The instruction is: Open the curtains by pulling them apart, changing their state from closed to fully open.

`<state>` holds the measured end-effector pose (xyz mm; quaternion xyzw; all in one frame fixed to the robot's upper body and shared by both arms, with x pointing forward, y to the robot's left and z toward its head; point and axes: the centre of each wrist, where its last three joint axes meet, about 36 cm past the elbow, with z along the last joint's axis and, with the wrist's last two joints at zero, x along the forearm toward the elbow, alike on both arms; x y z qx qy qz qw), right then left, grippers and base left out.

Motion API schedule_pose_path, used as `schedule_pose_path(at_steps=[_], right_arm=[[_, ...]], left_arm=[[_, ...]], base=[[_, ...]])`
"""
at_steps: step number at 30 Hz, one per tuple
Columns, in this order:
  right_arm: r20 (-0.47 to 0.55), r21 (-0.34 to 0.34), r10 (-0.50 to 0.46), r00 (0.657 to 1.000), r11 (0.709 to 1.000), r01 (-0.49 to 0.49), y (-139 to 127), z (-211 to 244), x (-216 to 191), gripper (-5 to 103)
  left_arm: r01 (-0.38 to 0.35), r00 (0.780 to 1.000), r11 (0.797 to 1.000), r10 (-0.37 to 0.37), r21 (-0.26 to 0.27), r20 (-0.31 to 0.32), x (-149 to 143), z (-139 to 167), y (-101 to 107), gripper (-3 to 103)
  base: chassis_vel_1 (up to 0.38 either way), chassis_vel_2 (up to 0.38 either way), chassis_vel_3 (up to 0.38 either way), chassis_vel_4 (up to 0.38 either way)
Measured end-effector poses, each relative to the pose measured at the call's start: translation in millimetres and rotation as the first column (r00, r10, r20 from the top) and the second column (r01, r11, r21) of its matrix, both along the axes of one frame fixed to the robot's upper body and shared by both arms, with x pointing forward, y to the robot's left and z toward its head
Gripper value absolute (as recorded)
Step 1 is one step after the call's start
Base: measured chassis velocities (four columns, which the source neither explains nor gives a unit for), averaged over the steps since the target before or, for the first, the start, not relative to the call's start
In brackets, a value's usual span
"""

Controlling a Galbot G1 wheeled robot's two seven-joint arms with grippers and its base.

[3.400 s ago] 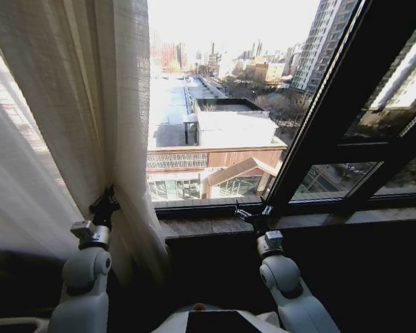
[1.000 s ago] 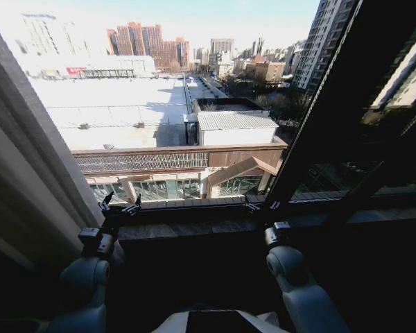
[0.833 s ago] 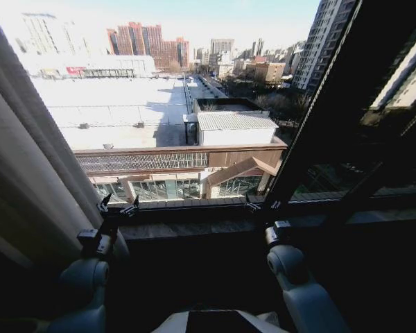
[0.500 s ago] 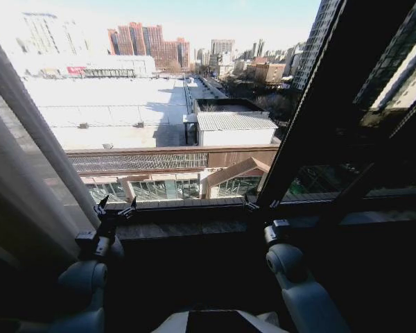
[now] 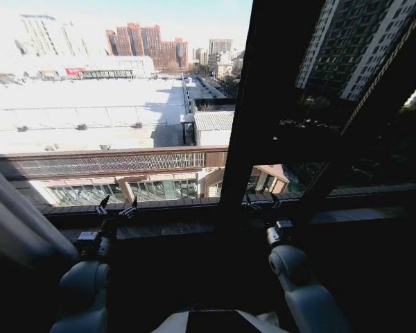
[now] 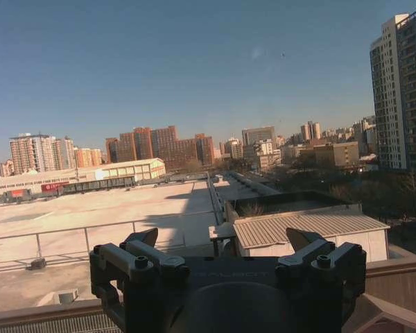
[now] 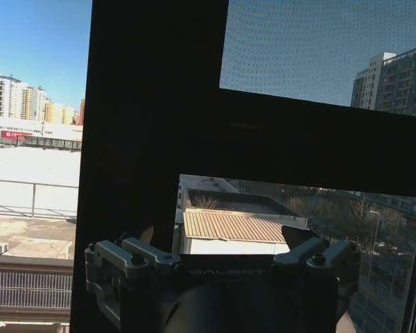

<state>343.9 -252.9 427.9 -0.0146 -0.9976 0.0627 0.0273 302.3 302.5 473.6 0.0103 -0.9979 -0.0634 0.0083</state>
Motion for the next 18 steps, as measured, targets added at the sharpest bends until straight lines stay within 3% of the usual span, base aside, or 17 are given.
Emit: schedule_pose_path(at_steps=[18], right_arm=[[0.002,0.011,0.002,1.000,1.000,-0.002,4.2,3.2,-7.6,100]], left_arm=[[-0.003,1.000,1.000,0.003,-0.005,0.009,-1.8,-1.4,-0.1,100]], base=[[-0.284,-0.421,0.296,0.418]])
